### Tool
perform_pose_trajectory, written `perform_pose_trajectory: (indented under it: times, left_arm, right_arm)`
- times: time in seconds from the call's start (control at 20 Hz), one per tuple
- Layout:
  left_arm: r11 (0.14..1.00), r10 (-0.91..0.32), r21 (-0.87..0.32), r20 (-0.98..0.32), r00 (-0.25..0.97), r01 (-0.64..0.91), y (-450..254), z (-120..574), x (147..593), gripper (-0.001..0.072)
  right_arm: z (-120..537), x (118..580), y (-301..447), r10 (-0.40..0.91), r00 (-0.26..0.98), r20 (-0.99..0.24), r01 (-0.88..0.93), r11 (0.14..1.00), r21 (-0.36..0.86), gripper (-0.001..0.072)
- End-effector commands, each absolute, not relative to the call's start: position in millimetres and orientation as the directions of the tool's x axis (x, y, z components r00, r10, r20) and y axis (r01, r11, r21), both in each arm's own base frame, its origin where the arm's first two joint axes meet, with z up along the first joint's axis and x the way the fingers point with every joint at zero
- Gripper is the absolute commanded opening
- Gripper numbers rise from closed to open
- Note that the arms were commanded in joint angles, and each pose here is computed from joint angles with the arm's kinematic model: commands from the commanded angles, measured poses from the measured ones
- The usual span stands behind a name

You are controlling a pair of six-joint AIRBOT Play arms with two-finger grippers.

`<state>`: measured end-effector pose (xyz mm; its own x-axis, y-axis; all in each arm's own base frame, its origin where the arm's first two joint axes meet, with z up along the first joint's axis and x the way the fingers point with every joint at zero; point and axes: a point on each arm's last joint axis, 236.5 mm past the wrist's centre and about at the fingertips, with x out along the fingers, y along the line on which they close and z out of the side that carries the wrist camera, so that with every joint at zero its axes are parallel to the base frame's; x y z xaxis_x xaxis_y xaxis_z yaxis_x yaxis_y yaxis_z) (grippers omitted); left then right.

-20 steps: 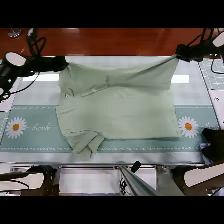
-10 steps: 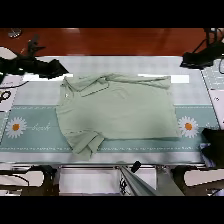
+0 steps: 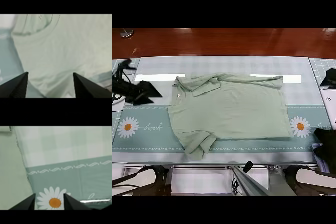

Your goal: Fold the shirts.

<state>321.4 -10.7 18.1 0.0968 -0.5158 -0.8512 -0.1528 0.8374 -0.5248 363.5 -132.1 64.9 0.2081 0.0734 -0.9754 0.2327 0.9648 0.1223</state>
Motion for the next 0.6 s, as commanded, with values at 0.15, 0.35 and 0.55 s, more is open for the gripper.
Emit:
perform_pose_trajectory:
  times: [0.15,0.35,0.55]
  left_arm:
    - [0.81,-0.56,-0.535,-0.828,-0.044,-0.239,-39,-44,222,0.0641]
    - [0.797,-0.576,-0.533,-0.813,-0.091,-0.283,-49,-67,197,0.0641]
    - [0.798,-0.561,-0.517,-0.825,-0.068,-0.309,-48,-84,195,0.064]
  right_arm:
    - [17,336,-117,0.179,0.178,-0.968,0.274,0.935,0.223,0.0452]
    - [6,335,-107,0.215,0.176,-0.961,0.265,0.929,0.257,0.0452]
    - [6,336,-108,0.214,0.185,-0.959,0.264,0.929,0.258,0.0452]
